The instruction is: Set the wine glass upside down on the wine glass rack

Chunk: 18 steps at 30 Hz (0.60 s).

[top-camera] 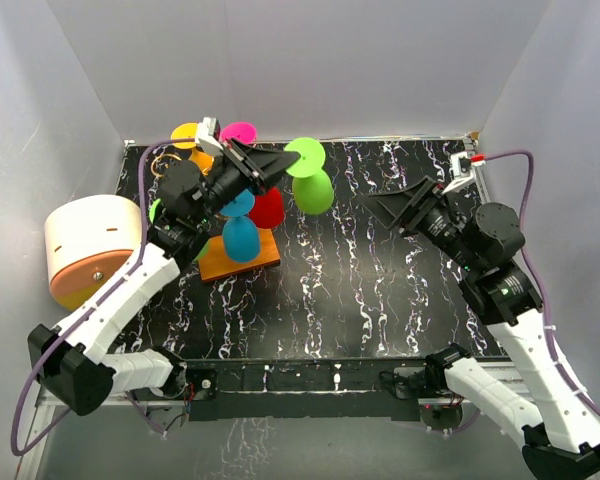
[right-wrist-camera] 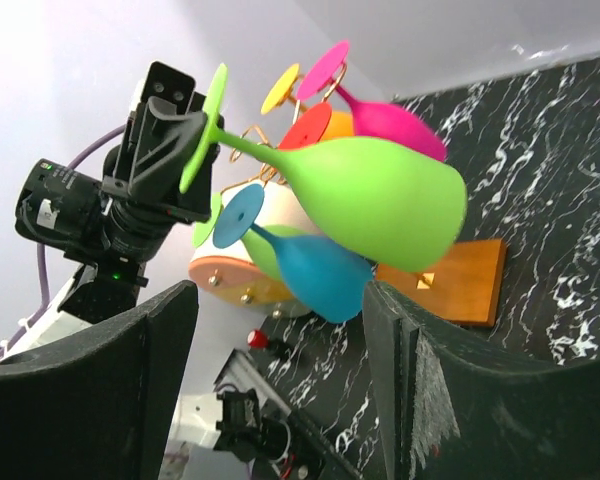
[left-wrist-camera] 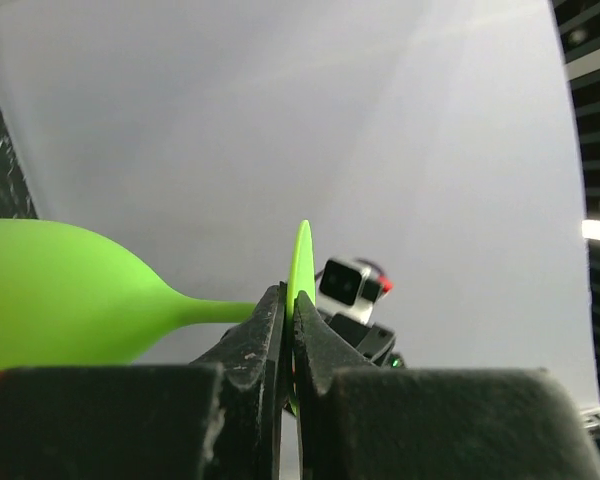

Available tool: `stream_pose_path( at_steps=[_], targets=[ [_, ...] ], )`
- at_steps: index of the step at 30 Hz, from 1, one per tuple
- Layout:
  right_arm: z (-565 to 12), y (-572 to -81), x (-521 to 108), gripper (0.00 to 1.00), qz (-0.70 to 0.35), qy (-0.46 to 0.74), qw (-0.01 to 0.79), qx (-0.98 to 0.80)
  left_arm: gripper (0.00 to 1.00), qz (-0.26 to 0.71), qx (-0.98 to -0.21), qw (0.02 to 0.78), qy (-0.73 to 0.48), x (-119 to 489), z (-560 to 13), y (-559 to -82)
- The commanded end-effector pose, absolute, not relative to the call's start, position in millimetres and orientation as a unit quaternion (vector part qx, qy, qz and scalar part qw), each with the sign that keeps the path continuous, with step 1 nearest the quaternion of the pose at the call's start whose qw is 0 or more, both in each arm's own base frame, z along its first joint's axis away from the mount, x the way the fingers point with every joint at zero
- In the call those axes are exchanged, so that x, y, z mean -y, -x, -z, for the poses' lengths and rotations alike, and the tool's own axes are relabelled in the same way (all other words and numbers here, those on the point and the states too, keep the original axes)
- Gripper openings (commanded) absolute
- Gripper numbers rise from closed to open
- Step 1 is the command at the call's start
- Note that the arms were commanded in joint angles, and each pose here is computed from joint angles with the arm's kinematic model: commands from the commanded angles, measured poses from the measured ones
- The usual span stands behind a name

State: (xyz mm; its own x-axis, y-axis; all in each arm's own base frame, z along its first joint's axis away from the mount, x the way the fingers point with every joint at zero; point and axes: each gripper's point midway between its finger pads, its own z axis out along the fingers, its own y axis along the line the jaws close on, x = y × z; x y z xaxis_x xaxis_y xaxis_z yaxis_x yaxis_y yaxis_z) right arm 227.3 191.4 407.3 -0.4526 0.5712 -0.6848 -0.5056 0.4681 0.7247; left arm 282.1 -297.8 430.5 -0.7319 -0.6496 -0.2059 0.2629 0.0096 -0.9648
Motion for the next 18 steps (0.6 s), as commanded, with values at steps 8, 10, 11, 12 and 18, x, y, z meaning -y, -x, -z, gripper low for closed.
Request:
stream_pose_path(
  at_steps=[8,10,11,12,18],
  targets=[
    [-433,-223,-166,0.65,-0.485,-0.052,0.584,-0.648,0.0,0.73,-0.569,0.339,0.171,273,-506,-334],
    [-433,-224,-166,0.65,-0.485,-0.052,0.585,-0.649,0.0,0.737,-0.56,0.337,0.172,272,-511,-344],
    [-432,-224,-166,0.66,-0.485,-0.051,0.583,-0.65,0.0,0.739,-0.555,0.342,0.17,270,-516,-348],
    [-432,-224,-167,0.65,-0.484,-0.051,0.584,-0.65,0.0,0.738,-0.553,0.347,0.172,268,-519,-354],
    [-429,-227,-178,0.66,-0.502,-0.037,0.564,-0.654,0.0,0.734,-0.533,0.379,0.184,236,-541,-400]
  ],
)
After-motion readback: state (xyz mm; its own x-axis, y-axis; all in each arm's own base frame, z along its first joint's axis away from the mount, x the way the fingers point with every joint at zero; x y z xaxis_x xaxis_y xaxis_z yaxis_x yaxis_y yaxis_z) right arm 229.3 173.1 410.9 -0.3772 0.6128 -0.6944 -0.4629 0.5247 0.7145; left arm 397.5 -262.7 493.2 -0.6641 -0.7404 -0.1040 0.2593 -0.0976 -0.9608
